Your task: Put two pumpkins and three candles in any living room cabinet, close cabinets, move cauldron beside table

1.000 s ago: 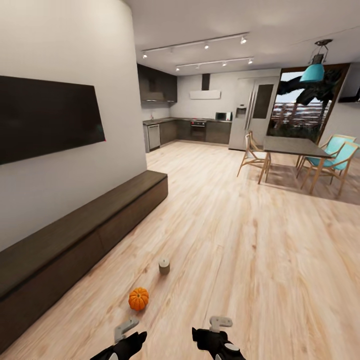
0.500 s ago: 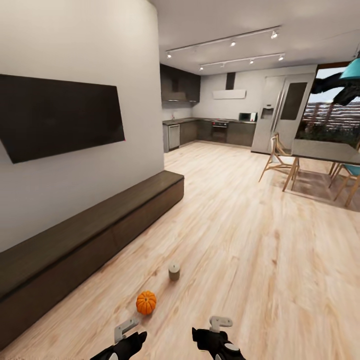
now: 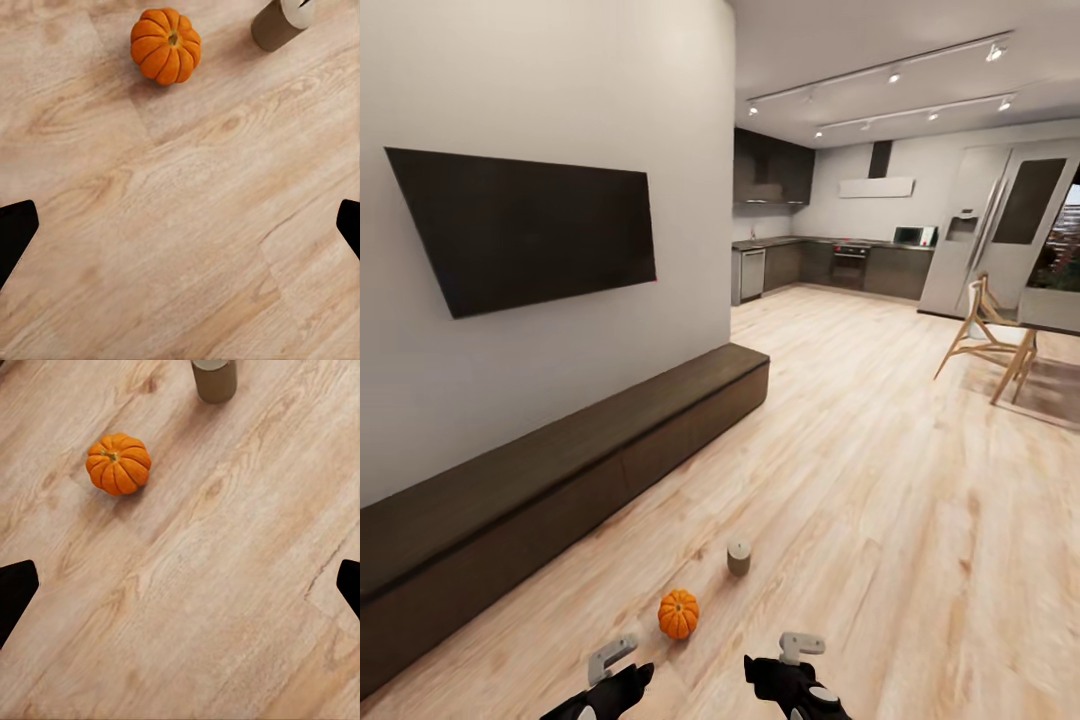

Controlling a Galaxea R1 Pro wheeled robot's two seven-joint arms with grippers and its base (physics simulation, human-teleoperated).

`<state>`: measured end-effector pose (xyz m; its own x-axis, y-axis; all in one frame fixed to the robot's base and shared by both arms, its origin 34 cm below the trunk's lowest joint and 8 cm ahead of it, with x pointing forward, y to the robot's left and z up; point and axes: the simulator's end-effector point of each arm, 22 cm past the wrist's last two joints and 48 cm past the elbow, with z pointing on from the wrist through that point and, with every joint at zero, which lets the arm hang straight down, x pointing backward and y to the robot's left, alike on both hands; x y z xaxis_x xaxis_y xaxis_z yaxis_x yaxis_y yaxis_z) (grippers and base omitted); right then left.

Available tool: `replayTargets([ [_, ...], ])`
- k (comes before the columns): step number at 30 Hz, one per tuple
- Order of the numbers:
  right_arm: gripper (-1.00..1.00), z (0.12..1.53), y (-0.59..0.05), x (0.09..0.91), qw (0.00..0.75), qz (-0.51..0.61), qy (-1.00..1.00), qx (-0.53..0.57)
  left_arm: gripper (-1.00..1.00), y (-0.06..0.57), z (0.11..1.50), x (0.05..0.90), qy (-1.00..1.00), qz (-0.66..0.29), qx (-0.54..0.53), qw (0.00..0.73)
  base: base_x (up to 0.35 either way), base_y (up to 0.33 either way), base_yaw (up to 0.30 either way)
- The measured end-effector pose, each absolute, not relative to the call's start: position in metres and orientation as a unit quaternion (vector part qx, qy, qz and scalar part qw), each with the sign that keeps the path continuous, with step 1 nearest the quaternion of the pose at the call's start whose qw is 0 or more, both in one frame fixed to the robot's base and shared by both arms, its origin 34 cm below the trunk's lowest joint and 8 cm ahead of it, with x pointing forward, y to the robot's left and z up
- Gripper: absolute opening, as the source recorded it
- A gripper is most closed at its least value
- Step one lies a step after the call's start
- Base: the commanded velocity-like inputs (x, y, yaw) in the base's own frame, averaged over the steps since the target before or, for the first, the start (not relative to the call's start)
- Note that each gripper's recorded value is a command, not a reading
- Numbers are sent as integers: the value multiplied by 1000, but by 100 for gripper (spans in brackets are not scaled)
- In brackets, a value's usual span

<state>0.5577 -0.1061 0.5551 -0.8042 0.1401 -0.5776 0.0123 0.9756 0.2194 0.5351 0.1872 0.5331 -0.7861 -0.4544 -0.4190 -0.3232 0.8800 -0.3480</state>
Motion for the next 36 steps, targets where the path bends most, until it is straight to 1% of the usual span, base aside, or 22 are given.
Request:
replayTargets([
  [36,100,555,-106,557,309,102,945,41,100,187,533,535,936,-130,-207,252,1,0,289],
])
